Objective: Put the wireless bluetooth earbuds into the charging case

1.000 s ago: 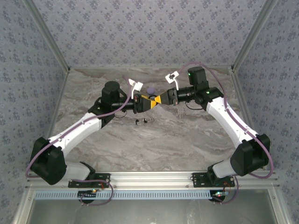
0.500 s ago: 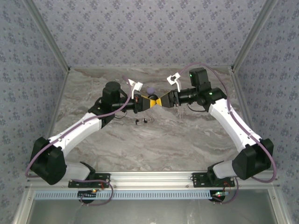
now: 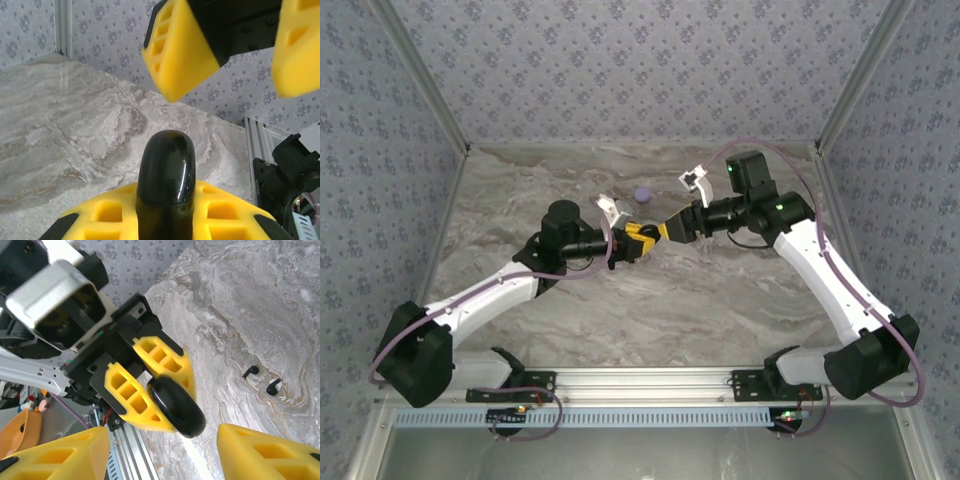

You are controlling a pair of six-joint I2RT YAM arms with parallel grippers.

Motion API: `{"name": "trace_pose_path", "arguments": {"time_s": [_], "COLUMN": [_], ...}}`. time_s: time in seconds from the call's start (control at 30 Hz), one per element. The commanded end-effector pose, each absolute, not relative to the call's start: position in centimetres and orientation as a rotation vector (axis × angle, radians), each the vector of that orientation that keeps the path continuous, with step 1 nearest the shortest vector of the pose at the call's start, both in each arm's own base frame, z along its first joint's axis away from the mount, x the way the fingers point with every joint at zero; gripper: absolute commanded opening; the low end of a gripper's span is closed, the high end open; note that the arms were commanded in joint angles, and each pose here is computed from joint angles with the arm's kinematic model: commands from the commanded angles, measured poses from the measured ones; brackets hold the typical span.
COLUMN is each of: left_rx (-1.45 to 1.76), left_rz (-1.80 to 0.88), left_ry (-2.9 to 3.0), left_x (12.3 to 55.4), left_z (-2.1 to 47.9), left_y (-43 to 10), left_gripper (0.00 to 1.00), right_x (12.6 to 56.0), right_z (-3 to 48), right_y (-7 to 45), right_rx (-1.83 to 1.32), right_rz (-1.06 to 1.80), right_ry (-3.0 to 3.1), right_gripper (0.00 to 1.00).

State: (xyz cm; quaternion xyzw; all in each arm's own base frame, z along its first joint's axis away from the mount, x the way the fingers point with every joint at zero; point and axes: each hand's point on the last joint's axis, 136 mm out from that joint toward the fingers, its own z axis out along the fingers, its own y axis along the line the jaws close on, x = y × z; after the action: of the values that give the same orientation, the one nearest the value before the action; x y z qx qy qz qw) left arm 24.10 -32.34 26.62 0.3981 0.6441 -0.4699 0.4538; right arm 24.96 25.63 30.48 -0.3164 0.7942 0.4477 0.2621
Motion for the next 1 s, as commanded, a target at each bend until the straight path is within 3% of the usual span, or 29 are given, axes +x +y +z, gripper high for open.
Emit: {"name": "trace_pose_path", "arguments": {"time_s": [0.0, 0.97], "left_rx": [1.063, 1.132], "left_rz": [-1.115, -1.195], "left_ry": [1.407, 1.344], "left_x": [23.1, 20.7], "left_z": [29.4, 30.0], "left_y": [-32.3, -32.8], "left_gripper": [0.15, 0.13], "right_x": [23.8, 25.5], "right_z": [31.2, 29.0], "right_y": [25.4, 25.6], "right_rx": [-0.913, -0.871], "right_rz": [1.164, 1.027], "right_ry": [2.138, 2.227], "right_gripper": [0.61, 0.65]}}
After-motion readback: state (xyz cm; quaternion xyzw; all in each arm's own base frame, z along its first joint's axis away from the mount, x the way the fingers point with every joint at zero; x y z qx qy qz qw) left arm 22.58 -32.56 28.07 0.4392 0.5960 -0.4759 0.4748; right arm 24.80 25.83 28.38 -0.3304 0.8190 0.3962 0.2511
